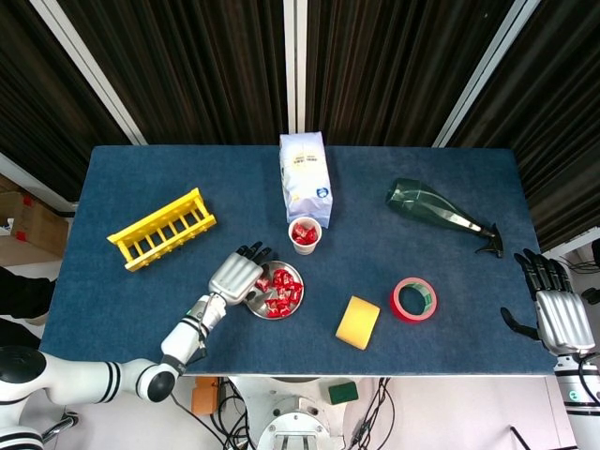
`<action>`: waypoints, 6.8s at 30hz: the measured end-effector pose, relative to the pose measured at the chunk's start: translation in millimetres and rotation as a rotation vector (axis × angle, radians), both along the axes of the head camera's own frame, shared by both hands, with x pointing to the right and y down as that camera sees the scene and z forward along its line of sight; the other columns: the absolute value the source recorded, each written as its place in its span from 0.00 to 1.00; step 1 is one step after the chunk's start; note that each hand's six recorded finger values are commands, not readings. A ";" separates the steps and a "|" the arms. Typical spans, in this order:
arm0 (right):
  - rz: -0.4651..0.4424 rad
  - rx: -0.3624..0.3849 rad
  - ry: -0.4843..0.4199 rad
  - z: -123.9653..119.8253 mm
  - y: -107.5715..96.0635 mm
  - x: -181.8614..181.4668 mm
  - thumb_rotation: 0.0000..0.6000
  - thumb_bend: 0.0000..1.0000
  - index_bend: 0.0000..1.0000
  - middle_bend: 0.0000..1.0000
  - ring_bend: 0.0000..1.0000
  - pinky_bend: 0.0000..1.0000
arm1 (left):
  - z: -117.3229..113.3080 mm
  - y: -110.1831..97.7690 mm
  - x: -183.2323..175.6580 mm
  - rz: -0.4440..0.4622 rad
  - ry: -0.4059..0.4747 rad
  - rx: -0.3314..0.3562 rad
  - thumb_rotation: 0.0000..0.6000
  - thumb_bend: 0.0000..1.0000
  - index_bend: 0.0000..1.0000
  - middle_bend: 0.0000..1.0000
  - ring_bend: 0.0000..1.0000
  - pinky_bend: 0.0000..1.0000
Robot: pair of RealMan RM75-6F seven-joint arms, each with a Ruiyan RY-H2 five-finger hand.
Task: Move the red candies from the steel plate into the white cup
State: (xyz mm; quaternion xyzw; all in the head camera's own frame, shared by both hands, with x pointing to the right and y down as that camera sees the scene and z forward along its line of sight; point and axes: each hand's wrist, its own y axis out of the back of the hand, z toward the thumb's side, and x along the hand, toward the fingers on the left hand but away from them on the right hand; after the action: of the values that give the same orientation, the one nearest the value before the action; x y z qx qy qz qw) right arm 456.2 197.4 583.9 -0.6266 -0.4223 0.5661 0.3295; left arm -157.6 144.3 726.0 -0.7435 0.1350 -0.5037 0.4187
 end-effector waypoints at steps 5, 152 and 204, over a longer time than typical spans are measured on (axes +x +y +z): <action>0.001 -0.002 0.000 0.3 -0.6 0.2 1.00 0.29 0.00 0.00 0.00 0.00 | 2.1 0.5 1.1 0.001 -0.005 -0.001 1.00 0.29 0.48 0.09 0.03 0.19; 0.003 -0.023 0.003 5.4 -2.2 0.7 1.00 0.29 0.00 0.00 0.00 0.00 | -28.8 42.1 35.7 0.040 0.103 -0.053 1.00 0.28 0.44 0.16 0.03 0.19; 0.002 -0.027 0.003 4.6 -1.5 0.5 1.00 0.29 0.00 0.00 0.00 0.00 | -75.6 12.2 39.1 -0.004 0.179 0.099 1.00 0.36 0.63 0.22 0.05 0.20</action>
State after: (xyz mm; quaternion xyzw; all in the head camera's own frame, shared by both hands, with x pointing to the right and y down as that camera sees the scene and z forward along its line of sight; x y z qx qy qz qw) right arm 456.7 196.0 588.5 -0.6296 -0.4146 0.5732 0.3211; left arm -118.5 156.5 650.3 -0.7637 0.1979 -0.4288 0.4401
